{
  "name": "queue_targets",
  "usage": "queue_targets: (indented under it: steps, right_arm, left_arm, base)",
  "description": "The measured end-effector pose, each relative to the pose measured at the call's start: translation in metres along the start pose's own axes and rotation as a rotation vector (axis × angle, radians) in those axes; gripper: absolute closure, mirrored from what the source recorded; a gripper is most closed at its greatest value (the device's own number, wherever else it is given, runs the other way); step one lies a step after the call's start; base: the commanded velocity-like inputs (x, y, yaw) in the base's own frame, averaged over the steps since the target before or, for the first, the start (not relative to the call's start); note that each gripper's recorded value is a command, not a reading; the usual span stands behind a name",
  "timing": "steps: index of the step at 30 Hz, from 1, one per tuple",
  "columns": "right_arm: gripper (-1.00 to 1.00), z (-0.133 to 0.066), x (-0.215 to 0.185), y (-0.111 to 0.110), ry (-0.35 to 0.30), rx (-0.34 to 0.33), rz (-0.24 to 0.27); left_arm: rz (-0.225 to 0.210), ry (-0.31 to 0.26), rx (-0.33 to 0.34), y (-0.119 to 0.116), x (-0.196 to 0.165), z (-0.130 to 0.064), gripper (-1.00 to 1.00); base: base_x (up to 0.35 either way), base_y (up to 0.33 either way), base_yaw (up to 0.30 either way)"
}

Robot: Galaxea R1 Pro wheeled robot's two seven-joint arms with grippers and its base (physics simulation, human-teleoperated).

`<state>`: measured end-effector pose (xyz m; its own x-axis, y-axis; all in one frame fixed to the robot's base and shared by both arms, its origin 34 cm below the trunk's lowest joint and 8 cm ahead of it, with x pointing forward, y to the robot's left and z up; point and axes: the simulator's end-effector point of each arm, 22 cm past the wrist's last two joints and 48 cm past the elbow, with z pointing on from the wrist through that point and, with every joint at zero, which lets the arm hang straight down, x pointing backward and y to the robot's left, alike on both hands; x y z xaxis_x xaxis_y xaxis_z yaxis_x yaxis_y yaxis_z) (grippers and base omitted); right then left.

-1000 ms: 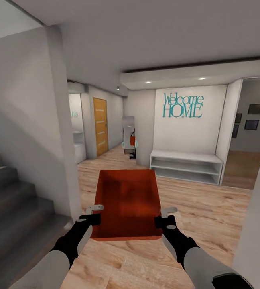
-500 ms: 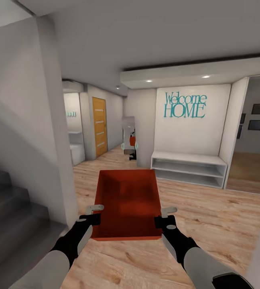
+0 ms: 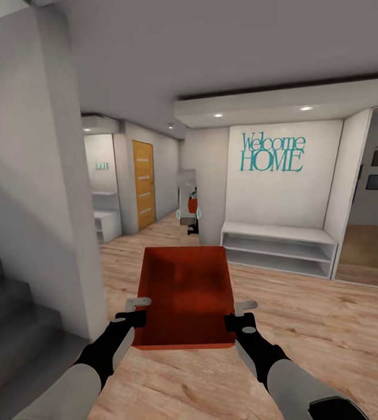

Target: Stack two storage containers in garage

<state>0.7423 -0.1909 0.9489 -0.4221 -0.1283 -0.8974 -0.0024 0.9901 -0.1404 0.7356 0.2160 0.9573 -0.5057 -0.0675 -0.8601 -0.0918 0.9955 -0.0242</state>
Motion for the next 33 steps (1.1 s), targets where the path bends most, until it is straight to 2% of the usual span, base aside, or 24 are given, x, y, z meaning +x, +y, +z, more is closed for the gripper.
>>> queue_targets:
  steps: [33]
  right_arm:
    - [1.00,-0.0001,-0.0001,0.0003,0.000,0.000,0.000]
  left_arm:
    - [0.000,0.000,0.000,0.0003,-0.0001,0.0000,1.00]
  base:
    - [0.323,0.000,0.000]
